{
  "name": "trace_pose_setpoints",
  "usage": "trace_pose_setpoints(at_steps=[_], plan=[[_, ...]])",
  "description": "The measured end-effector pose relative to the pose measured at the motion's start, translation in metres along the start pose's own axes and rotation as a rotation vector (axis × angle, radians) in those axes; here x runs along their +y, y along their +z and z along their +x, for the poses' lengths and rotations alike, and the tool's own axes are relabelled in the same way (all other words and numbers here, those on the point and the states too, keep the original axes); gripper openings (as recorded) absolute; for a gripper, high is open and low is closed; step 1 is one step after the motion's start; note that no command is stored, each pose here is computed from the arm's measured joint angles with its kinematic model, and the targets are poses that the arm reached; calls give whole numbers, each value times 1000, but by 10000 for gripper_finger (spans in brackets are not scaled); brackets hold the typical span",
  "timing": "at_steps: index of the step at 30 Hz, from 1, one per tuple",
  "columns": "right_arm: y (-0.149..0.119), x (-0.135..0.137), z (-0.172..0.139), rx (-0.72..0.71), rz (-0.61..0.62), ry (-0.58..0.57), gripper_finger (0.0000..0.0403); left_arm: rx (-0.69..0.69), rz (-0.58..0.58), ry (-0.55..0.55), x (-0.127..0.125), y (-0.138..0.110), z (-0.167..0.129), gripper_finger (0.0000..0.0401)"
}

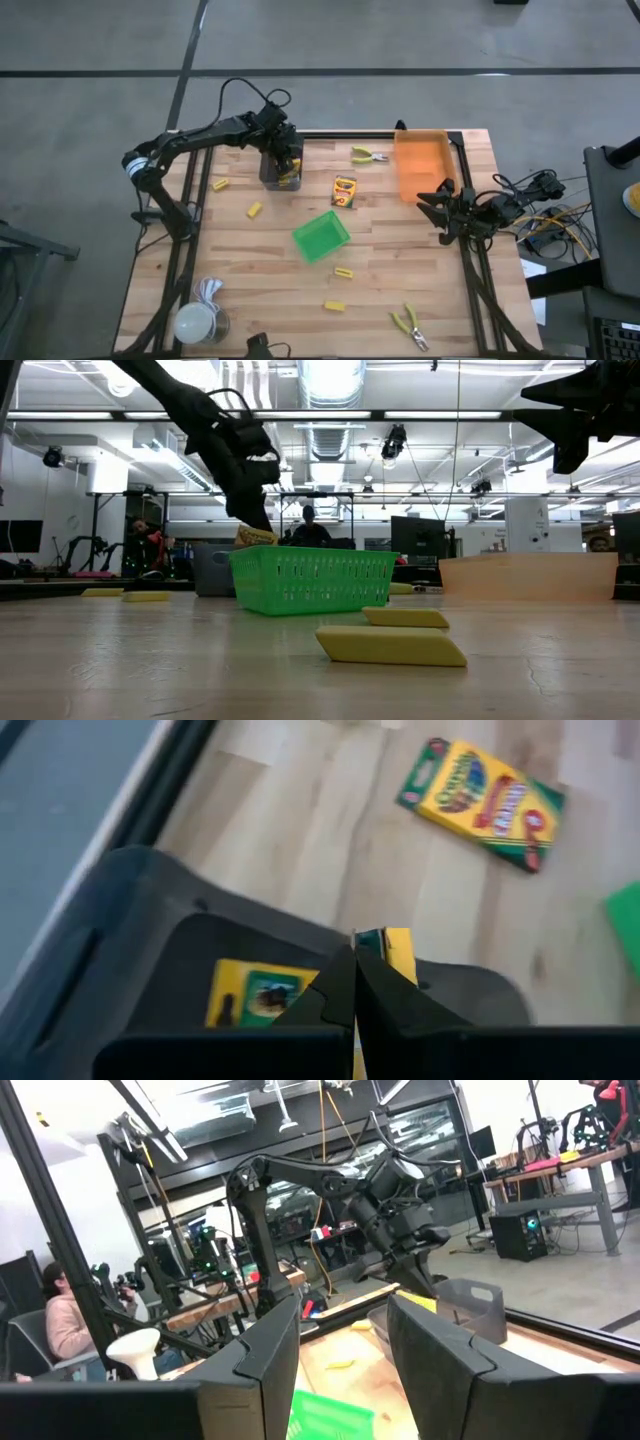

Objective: Pick & Place School Supplies
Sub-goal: Stack the bottom yellow crayon box on the yellow crayon box in the black bin

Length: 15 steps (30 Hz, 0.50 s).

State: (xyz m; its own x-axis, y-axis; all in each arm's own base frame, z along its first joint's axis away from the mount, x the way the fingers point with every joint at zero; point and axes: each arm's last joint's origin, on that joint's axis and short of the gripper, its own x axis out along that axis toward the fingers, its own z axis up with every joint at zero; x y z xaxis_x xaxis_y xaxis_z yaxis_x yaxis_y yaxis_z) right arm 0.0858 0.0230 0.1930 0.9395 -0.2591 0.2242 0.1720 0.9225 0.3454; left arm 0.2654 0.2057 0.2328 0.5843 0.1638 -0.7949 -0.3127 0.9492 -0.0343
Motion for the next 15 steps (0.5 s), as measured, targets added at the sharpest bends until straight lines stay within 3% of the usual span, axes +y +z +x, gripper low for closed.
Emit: trace_pose_setpoints(at_steps=[15], plan=[[0,0,0,0,0,0,148,0,-4,47,18,-7,-5,0]])
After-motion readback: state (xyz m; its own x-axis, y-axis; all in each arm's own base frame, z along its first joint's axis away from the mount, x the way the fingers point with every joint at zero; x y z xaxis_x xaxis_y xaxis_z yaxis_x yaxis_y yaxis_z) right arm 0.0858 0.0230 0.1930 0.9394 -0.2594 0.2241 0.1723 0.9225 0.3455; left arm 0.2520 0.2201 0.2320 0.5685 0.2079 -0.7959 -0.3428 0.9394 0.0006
